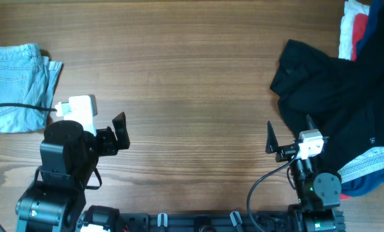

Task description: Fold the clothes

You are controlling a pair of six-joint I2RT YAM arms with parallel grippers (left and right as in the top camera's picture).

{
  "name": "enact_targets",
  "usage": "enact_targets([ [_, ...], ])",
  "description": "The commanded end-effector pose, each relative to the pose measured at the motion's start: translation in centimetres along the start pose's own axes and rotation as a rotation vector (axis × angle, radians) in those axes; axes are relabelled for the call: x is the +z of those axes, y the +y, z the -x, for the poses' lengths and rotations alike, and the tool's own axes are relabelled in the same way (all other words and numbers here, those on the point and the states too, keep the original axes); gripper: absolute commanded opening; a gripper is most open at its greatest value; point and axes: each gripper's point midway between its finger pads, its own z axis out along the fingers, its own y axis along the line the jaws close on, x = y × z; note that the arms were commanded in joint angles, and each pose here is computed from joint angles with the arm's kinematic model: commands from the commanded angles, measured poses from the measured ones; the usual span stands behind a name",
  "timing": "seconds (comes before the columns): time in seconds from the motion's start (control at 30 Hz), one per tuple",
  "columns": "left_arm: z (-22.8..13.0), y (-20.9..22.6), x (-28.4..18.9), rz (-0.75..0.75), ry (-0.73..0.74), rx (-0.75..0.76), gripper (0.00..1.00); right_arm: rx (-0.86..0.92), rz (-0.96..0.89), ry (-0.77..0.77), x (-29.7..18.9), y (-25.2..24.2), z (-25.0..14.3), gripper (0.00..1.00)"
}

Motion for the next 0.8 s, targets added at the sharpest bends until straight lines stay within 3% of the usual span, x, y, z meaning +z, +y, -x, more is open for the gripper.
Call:
enact_targets([
  [0.0, -0.1, 0.3, 0.1, 0.013, 0.001, -0.006, 1.0, 0.016, 0.007, -0.014, -0.1, 0.1, 0.3, 1.0],
  [0.47, -0.2, 1.3, -1.7, 0.035, -0.043, -0.033, 1.0, 0.016, 0.007, -0.014, -0.1, 0.1, 0.3, 1.0],
  [0.6, -3.3, 3.1, -2.9, 0.085, -0.018, -0.061, 1.0, 0.016, 0.007, -0.014, -0.1, 0.1, 0.3, 1.0],
  [0.77, -8.0, 3.4, 1.2, 0.047, -0.084, -0.066, 1.0, 0.016, 0.007, -0.014, -0.1, 0.1, 0.3, 1.0],
])
